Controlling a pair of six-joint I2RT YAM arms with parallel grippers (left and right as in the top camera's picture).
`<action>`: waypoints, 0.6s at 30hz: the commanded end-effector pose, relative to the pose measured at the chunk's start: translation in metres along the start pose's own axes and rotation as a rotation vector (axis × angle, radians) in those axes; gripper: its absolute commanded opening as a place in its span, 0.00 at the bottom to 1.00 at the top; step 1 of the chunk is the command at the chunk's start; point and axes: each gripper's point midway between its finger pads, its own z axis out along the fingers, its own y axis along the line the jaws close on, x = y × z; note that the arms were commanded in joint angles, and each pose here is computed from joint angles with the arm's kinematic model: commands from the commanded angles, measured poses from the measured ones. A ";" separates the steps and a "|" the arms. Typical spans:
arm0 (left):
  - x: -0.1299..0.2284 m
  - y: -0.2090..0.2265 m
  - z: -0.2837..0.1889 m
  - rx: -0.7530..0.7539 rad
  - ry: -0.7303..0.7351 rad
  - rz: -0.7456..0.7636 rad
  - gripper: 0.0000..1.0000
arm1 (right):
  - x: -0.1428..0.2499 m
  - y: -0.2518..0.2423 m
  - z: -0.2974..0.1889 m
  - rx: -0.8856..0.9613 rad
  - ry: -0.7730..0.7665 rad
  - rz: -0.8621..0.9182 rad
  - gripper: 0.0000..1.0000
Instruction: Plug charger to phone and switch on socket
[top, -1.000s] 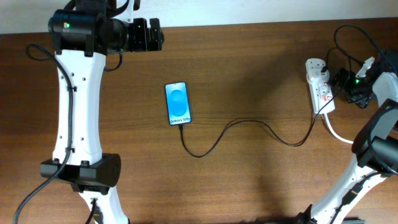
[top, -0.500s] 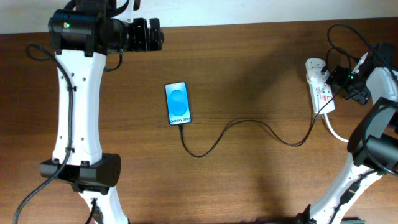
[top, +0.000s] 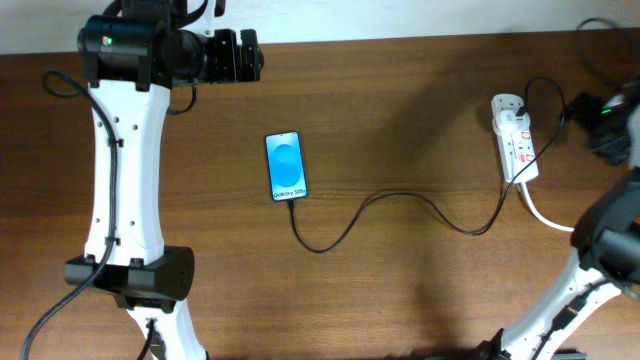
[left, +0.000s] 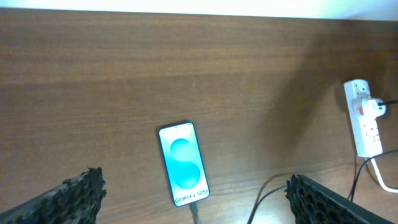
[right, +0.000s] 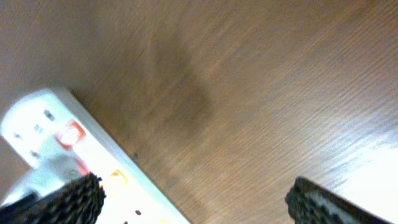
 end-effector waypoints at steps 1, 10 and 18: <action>-0.004 0.002 -0.008 -0.008 -0.022 0.001 0.99 | -0.047 -0.006 -0.097 0.004 -0.176 0.042 0.98; -0.004 0.002 -0.008 -0.008 -0.022 0.001 0.99 | 0.048 0.120 -0.325 -0.269 -0.367 -0.430 0.98; -0.004 0.002 -0.008 -0.008 -0.022 0.001 0.99 | 0.186 0.111 -0.450 -0.401 -0.477 -0.579 0.98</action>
